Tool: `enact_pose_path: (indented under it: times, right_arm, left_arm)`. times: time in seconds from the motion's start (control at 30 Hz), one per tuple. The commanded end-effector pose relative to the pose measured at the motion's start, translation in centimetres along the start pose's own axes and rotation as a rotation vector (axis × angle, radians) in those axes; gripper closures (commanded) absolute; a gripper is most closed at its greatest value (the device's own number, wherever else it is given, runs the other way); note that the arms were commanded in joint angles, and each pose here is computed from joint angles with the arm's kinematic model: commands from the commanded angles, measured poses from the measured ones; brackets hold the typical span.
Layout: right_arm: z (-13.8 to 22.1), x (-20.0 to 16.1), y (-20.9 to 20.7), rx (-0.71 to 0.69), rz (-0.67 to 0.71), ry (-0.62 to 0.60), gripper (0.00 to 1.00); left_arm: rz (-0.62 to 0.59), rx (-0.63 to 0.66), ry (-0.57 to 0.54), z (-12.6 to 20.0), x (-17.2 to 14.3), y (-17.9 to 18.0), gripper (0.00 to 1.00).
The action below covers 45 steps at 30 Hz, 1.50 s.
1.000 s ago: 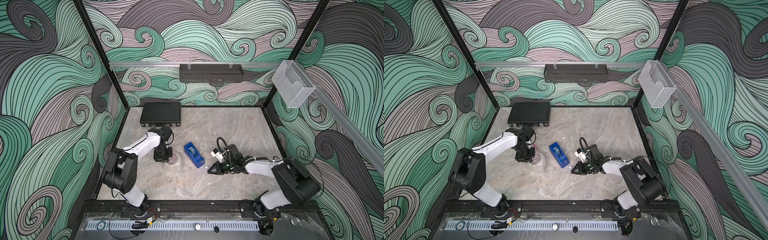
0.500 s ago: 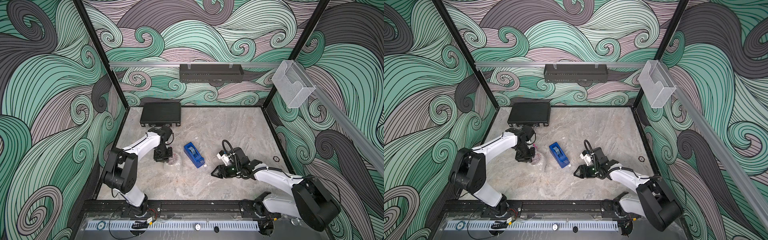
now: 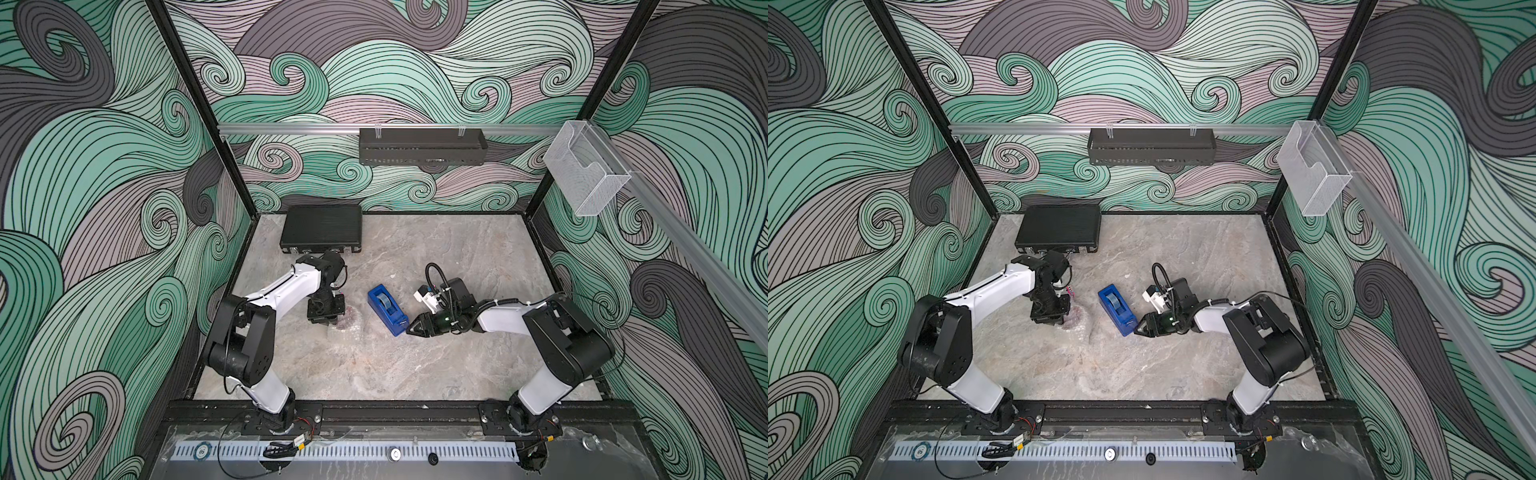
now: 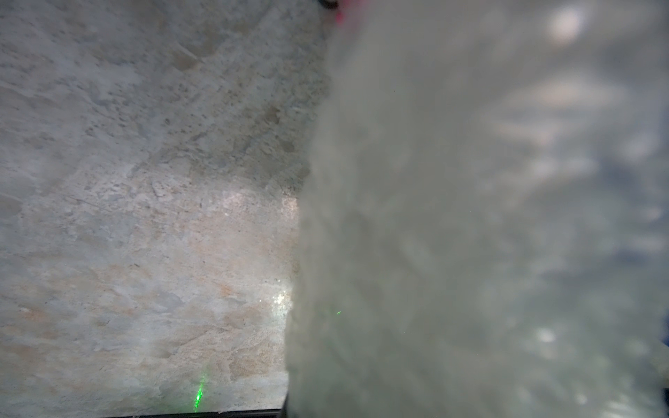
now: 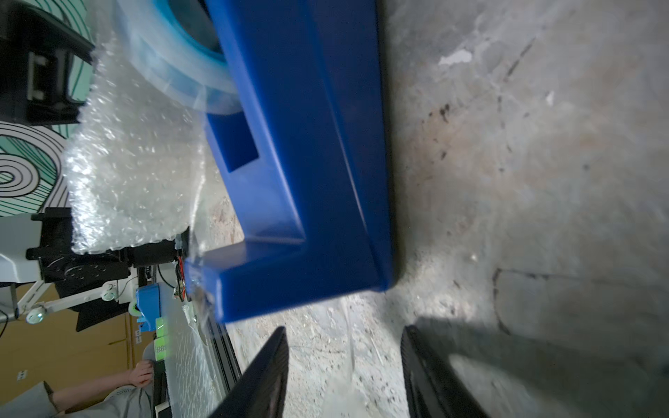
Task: Wrap mugs in bubble wrap
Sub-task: Tear off the tape using the Tape Cutter.
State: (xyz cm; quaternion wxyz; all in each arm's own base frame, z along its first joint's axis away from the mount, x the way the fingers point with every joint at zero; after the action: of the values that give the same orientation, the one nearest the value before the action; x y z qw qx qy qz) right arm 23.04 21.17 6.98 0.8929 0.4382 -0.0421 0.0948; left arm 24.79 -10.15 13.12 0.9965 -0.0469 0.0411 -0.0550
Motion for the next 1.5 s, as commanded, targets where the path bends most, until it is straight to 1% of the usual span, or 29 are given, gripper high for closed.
enact_pose_path:
  times: [0.0, 0.2, 0.3, 0.37, 0.47, 0.53, 0.67, 0.73, 0.8, 0.9, 1.0, 1.07, 1.1, 1.2, 1.3, 1.47]
  right_arm:
    - [-0.8, 0.5, 0.1, 0.067, 0.002, 0.014, 0.54]
    - [-1.1, 0.5, 0.0, 0.075, -0.012, 0.034, 0.63]
    - [-1.5, 0.5, -0.3, 0.091, -0.028, 0.045, 0.7]
    - [-1.7, 0.6, -0.2, 0.104, -0.036, 0.048, 0.78]
    - [-1.6, 0.6, 0.1, 0.127, -0.042, 0.046, 0.94]
    - [-1.4, 0.4, 0.3, 0.132, -0.047, 0.047, 1.0]
    - [-0.8, -0.4, 0.5, 0.124, -0.079, 0.058, 1.0]
    - [-0.5, -1.0, 0.4, 0.108, -0.122, 0.065, 1.0]
    - [-0.1, -1.9, -0.1, 0.028, -0.188, 0.085, 1.0]
    - [0.4, -3.4, -1.2, -0.161, -0.305, 0.094, 1.0]
    - [0.5, -4.0, -1.5, -0.378, -0.371, 0.062, 1.0]
    - [0.6, -3.4, -1.3, -0.508, -0.418, 0.005, 1.0]
    - [0.6, -3.5, -1.3, -0.558, -0.442, -0.004, 1.0]
    - [0.4, -2.4, -0.9, -0.642, -0.538, -0.043, 1.0]
    - [0.0, -2.2, -1.3, -0.694, -0.632, -0.005, 1.0]
    - [0.3, -3.7, -2.7, -0.807, -0.742, 0.039, 1.0]
  left_arm:
    - [-0.011, 0.021, 0.006, -0.5, 0.5, 0.0, 0.88]
    - [-0.012, 0.025, 0.009, -0.5, 0.4, 0.0, 0.88]
    - [-0.011, 0.025, 0.012, -0.6, 0.3, 0.0, 0.88]
    - [-0.01, 0.025, 0.014, -0.7, 0.3, 0.0, 0.88]
    - [-0.012, 0.025, 0.014, -0.7, 0.3, 0.0, 0.88]
    - [-0.012, 0.028, 0.013, -0.6, 0.3, 0.0, 0.88]
    - [-0.012, 0.029, 0.013, -0.7, 0.3, 0.1, 0.88]
    - [-0.012, 0.028, 0.012, -0.7, 0.3, 0.1, 0.88]
    - [-0.009, 0.029, 0.01, -0.7, 0.3, 0.1, 0.88]
    - [-0.01, 0.026, 0.003, -0.7, 0.5, 0.0, 0.88]
    - [-0.007, 0.021, 0.005, -1.0, 0.5, 0.0, 0.88]
    - [-0.005, 0.015, 0.005, -1.2, 0.6, -0.1, 0.88]
    - [-0.005, 0.013, 0.007, -1.3, 0.6, -0.1, 0.88]
    - [-0.007, 0.012, 0.003, -1.4, 0.5, -0.1, 0.88]
    - [-0.01, 0.013, 0.005, -1.5, 0.5, 0.0, 0.88]
    - [-0.014, 0.007, 0.001, -1.6, 0.6, -0.1, 0.88]
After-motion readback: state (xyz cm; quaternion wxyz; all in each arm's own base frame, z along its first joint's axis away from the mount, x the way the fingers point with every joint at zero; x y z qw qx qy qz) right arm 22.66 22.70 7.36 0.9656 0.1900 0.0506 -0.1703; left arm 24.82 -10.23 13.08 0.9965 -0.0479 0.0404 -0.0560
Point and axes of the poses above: each gripper's point midway between its finger pads, its own z axis back along the fingers, its own y axis along the line the jaws close on, x = y × z, the point moved 7 cm from there along z, back along the fingers, and after that the axes turned 13 degrees about -z, right-handed, at the moved point
